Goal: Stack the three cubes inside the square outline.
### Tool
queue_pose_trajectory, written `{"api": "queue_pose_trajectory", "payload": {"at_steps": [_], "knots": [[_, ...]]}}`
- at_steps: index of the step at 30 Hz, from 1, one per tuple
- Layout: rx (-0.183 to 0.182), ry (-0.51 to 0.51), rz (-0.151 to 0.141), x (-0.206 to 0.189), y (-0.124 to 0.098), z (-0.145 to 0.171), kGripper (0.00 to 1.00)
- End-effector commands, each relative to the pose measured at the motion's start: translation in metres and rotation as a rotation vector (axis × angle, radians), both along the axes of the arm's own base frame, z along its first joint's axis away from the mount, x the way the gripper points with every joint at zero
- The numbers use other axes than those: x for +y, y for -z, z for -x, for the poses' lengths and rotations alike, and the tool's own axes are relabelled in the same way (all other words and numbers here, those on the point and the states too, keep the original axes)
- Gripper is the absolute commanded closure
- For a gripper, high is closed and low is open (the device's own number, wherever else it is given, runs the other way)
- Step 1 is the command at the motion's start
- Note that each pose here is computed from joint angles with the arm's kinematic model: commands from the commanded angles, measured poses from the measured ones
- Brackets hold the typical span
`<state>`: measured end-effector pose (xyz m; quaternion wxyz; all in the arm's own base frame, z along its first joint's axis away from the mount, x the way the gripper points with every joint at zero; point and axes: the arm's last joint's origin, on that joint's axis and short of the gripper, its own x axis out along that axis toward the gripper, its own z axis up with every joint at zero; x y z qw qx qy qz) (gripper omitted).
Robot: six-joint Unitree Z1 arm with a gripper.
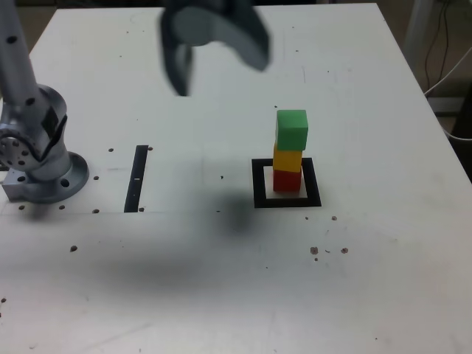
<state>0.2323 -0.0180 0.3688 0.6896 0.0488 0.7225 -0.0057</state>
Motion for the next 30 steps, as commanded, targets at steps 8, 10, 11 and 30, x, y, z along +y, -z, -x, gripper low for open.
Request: {"api": "queue_pose_trajectory", "payload": {"at_steps": [8,10,11,30], "knots": [[0.176,0.000,-0.067,0.010,0.060,0.058,0.00],[0.191,-0.002,-0.070,0.011,0.070,0.062,0.00],[0.196,-0.002,-0.069,0.011,0.074,0.064,0.00],[0.235,-0.037,0.010,0.008,0.125,0.088,0.00]]}}
